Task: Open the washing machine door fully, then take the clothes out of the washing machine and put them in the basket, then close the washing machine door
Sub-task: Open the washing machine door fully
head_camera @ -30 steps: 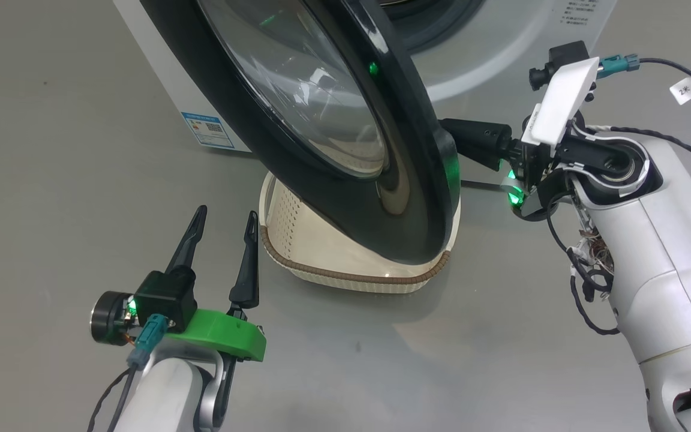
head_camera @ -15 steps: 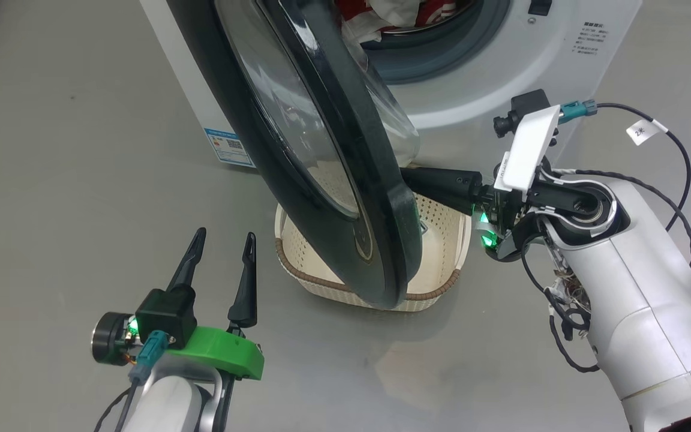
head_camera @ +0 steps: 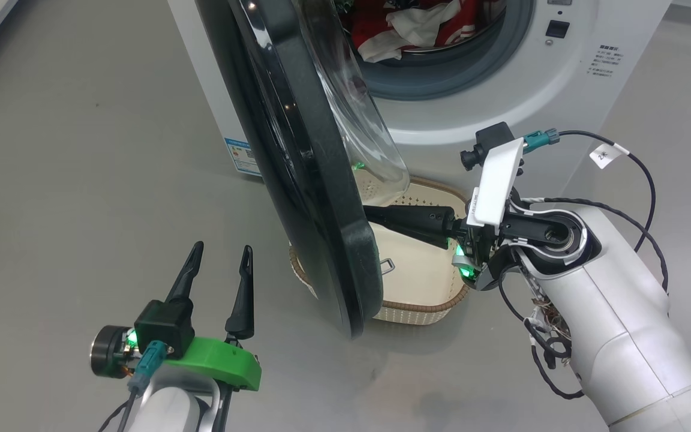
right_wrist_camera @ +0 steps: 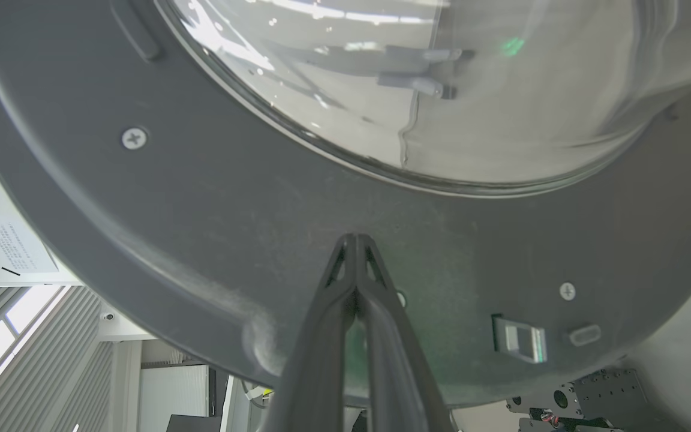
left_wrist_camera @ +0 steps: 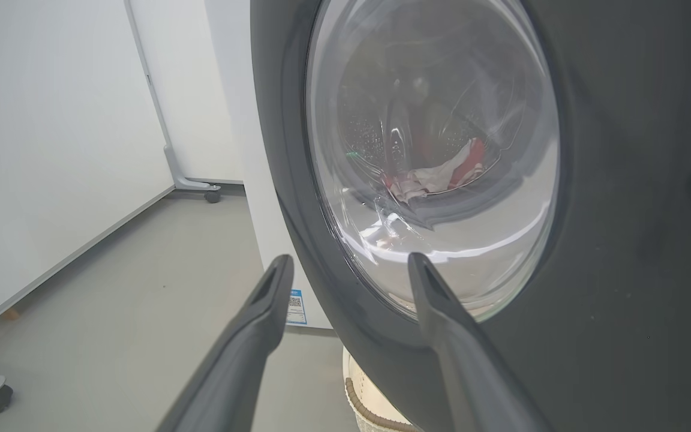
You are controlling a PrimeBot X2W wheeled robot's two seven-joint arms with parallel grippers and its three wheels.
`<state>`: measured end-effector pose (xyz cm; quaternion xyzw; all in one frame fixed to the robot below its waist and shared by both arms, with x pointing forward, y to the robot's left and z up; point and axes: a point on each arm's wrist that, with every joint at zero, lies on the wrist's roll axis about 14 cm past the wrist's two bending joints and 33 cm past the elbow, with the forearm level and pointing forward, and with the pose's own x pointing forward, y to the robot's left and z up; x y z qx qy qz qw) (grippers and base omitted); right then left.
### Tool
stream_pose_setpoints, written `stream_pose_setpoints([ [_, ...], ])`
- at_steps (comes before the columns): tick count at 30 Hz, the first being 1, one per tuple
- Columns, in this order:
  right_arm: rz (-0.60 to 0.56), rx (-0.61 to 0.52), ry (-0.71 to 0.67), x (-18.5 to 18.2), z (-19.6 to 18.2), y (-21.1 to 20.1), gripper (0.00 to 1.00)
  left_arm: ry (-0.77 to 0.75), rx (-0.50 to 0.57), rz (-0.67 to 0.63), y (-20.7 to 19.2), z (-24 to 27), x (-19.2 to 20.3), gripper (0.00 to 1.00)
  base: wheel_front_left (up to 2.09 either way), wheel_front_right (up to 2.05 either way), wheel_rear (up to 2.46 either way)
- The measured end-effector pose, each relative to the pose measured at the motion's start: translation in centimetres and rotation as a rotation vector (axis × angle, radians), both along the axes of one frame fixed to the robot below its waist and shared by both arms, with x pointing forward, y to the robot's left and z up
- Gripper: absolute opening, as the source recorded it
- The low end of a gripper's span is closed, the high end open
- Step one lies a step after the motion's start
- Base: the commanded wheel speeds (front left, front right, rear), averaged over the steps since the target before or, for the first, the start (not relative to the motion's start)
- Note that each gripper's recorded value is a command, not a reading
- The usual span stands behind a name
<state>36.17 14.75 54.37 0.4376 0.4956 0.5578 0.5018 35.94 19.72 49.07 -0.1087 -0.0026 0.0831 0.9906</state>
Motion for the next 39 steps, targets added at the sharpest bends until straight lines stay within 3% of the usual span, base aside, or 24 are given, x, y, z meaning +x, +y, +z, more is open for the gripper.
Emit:
stream_pose_setpoints([
  [23, 0.112, 0.058, 0.043, -4.8, 1.0, 1.9, 0.0, -0.01, -0.002, 0.024, 0.7, 0.3, -1.4, 1.0, 0.0, 0.0, 0.0],
  [31, 0.091, 0.064, 0.055, -5.0, 1.0, 2.0, 0.0, -0.014, -0.004, 0.035, 1.0, 0.4, -1.6, 1.0, 0.0, 0.0, 0.0],
  [39, -0.004, 0.094, 0.086, -3.4, 1.3, 1.4, 0.0, -0.005, -0.006, 0.04, 1.2, 0.1, -1.6, 1.0, 0.0, 0.0, 0.0],
])
